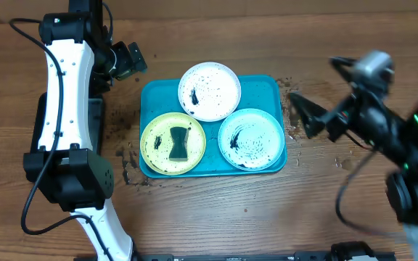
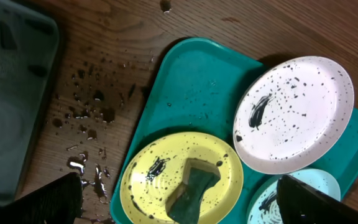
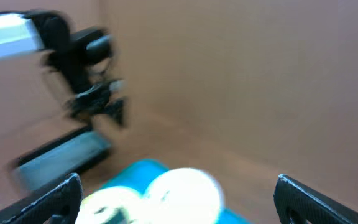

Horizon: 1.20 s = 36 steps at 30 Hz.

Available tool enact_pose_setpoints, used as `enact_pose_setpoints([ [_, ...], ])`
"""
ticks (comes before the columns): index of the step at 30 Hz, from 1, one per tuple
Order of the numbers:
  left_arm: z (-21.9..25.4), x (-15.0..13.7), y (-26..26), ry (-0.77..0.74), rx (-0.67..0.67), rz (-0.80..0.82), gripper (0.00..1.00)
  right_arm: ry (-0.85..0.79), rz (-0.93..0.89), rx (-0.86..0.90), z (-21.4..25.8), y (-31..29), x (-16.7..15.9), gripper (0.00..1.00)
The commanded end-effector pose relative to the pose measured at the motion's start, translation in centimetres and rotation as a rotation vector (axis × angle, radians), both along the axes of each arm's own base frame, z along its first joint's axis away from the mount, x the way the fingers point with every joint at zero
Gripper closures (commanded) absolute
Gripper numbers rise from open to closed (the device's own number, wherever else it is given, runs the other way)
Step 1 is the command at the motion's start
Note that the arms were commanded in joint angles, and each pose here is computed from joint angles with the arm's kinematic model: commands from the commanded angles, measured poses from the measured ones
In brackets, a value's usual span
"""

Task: Clean dirty plates on tray and stack at the side
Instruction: 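Grasp the yellow plate rim with the right gripper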

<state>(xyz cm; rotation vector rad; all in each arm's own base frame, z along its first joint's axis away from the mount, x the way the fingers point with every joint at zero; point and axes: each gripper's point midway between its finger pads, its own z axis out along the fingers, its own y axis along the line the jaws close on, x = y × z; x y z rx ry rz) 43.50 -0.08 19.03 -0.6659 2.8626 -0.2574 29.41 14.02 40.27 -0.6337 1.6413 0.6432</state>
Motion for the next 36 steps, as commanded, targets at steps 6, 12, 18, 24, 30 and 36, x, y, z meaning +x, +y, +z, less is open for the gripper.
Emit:
enact_pose_setpoints([
  [6,-0.7,-0.7,-0.8,0.044,0.001,-0.006,0.0,0.503,0.162,0.289,-4.9,4.1,5.5,0.0],
  [12,-0.6,-0.5,-1.4,0.035,0.002,-0.02,0.0,0.851,-0.317,0.076,-12.1,1.0,8.9,0.02],
  [18,-0.6,-0.5,-2.4,0.034,0.004,-0.044,0.0,0.947,-0.279,-0.136,-17.3,7.3,8.0,0.0],
  [24,-0.7,-0.9,-2.7,0.047,0.007,-0.056,0.0,1.034,-0.201,-0.251,-24.1,13.7,7.3,0.37],
  [30,-0.7,-0.9,-2.6,0.048,0.013,-0.057,0.0,1.104,-0.178,-0.32,-30.3,17.2,6.8,0.56],
  [36,-0.6,-0.1,-2.6,0.016,0.015,-0.057,0.0,1.169,-0.168,-0.405,-34.9,18.8,5.1,0.56],
])
